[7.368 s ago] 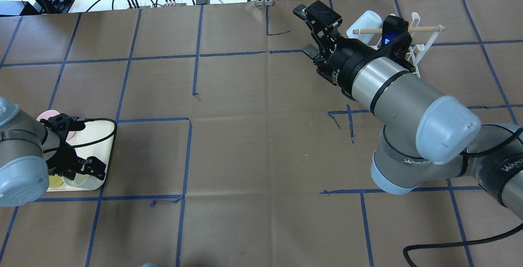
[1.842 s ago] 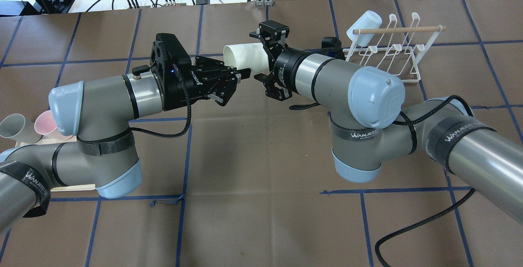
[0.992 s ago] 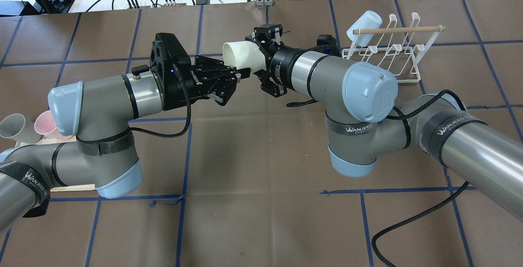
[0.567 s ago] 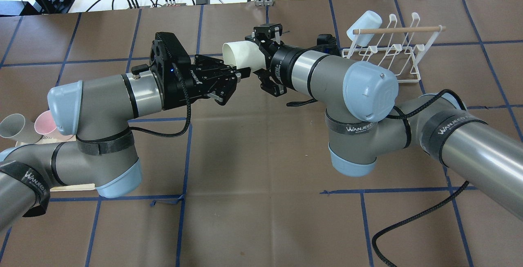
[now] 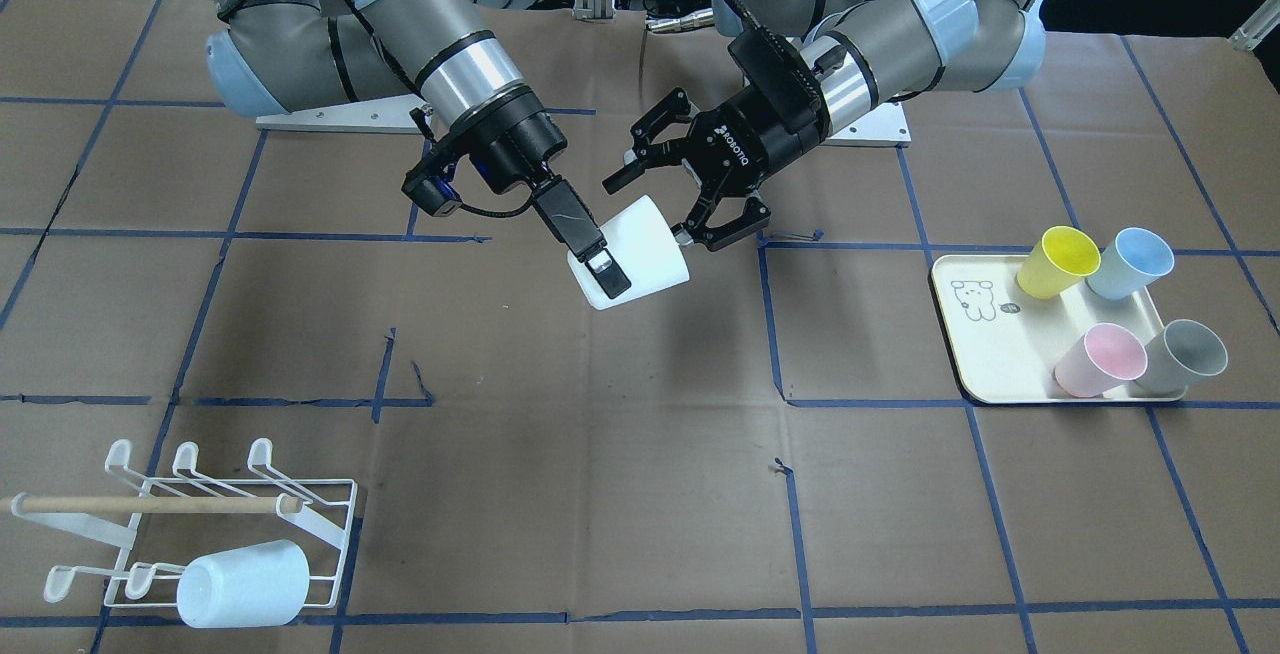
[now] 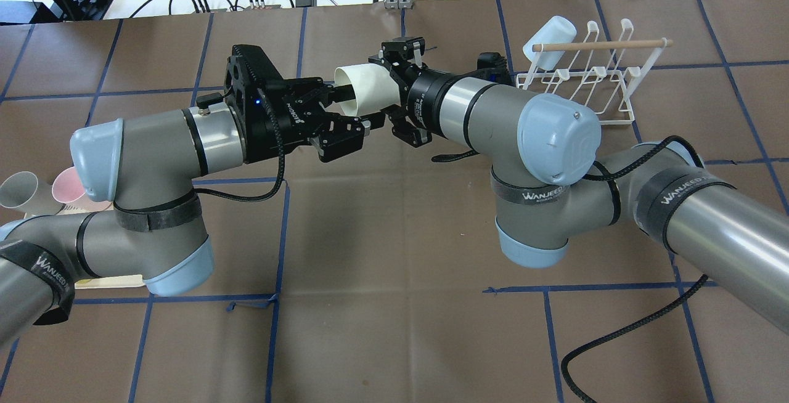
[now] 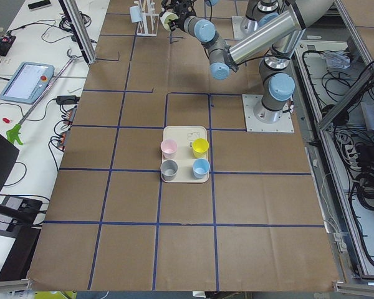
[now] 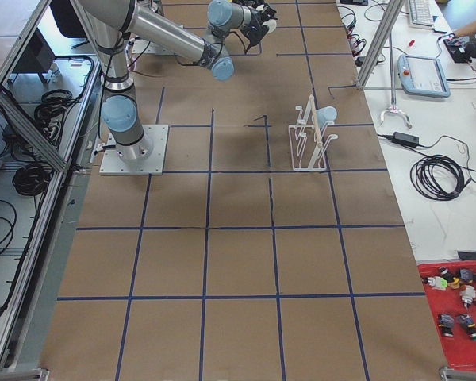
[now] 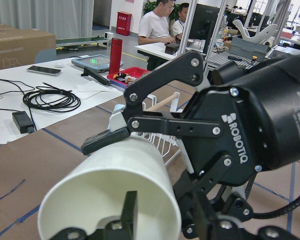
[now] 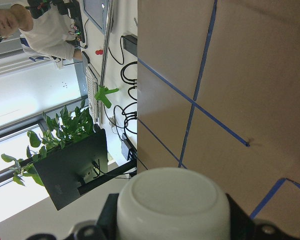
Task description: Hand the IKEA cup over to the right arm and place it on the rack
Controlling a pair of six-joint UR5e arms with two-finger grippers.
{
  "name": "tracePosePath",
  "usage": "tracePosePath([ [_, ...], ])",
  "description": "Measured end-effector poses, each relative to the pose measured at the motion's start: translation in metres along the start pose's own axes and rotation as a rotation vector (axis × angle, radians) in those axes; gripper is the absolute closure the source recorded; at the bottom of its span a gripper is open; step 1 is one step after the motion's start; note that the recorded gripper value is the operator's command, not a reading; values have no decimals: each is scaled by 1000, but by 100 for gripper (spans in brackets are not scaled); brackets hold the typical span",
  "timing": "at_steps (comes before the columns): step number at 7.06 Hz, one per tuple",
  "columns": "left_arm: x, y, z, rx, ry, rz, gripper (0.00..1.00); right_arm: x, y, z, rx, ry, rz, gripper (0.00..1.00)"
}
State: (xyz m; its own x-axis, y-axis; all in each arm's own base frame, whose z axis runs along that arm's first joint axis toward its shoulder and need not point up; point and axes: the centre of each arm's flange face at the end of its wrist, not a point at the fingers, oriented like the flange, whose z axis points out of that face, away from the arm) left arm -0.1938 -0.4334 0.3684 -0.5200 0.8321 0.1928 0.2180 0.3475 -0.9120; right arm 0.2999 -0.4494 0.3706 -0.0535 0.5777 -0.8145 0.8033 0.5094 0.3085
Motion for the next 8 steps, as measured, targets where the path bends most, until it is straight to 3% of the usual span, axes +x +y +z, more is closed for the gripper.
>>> tracePosePath([
  [2,-1,-8,-18,16,-41,-6,1,0,0,0,0,0,0,69],
  [3,-8,-10,-42,24,-95,-33,1,-1,0,0,0,-1,-3,70],
  [5,-27,-6,-82,19,-184,-127,1,-7,-9,1,17,-17,-22,82],
  [6,-38,-6,-92,-18,-229,-180,1,-18,-24,0,40,-35,-64,88],
  [8,-74,-13,-102,-209,-390,-300,1,-36,-67,-1,108,-55,-230,89],
])
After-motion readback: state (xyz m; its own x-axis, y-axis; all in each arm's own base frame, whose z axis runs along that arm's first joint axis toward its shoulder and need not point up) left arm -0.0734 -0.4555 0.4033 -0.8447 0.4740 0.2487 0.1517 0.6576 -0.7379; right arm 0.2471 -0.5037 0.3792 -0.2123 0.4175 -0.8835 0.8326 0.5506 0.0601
